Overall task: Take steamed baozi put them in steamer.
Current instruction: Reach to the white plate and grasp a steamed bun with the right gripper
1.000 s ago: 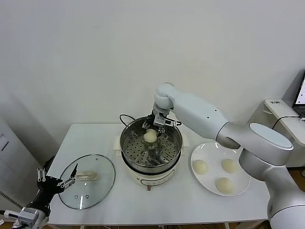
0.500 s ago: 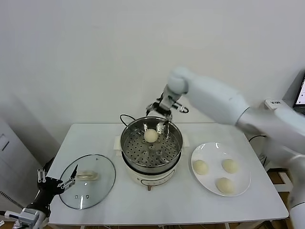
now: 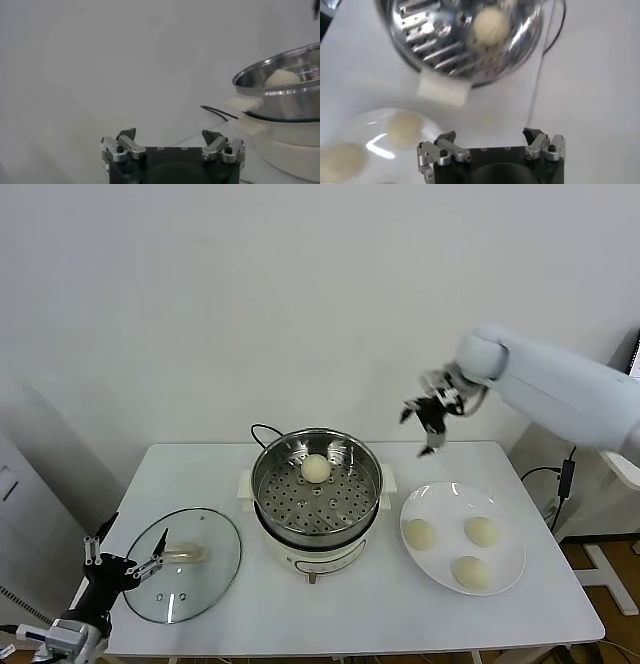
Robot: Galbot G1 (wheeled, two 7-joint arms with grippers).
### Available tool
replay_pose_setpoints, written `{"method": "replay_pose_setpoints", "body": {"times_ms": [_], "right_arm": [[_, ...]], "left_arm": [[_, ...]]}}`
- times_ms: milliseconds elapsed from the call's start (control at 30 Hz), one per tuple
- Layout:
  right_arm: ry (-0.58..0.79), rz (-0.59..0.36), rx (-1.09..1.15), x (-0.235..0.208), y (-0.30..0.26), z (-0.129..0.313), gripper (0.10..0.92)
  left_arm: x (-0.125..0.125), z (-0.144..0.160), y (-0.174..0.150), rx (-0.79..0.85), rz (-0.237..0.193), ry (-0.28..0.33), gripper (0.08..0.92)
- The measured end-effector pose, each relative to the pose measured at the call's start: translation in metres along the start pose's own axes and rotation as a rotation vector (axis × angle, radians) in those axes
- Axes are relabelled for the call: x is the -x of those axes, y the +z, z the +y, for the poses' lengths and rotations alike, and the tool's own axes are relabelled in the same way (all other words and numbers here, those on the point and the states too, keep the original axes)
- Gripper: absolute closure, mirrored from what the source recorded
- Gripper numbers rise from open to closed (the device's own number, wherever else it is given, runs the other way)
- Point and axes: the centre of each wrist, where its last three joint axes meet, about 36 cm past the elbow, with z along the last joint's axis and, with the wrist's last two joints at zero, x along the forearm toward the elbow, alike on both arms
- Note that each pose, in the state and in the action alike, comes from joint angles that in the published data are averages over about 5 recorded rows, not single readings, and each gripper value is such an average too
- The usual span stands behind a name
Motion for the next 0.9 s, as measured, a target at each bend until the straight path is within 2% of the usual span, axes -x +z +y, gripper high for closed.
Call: {"method": "replay_pose_setpoints", "body": {"times_ms": [367,900], "right_arm": [[-0.093,-0.007,0.066,0.072,0.023,0.057,0.2],[-0.112,-0.014,0.093,0.128,0.025,0.072,0.2]], "left_arm": [[-0.001,-0.001,0.001,0.006,0.008,-0.001,0.177],[-0.005,-0.001,0.002,0.008,0.02,-0.003,0.177]]}}
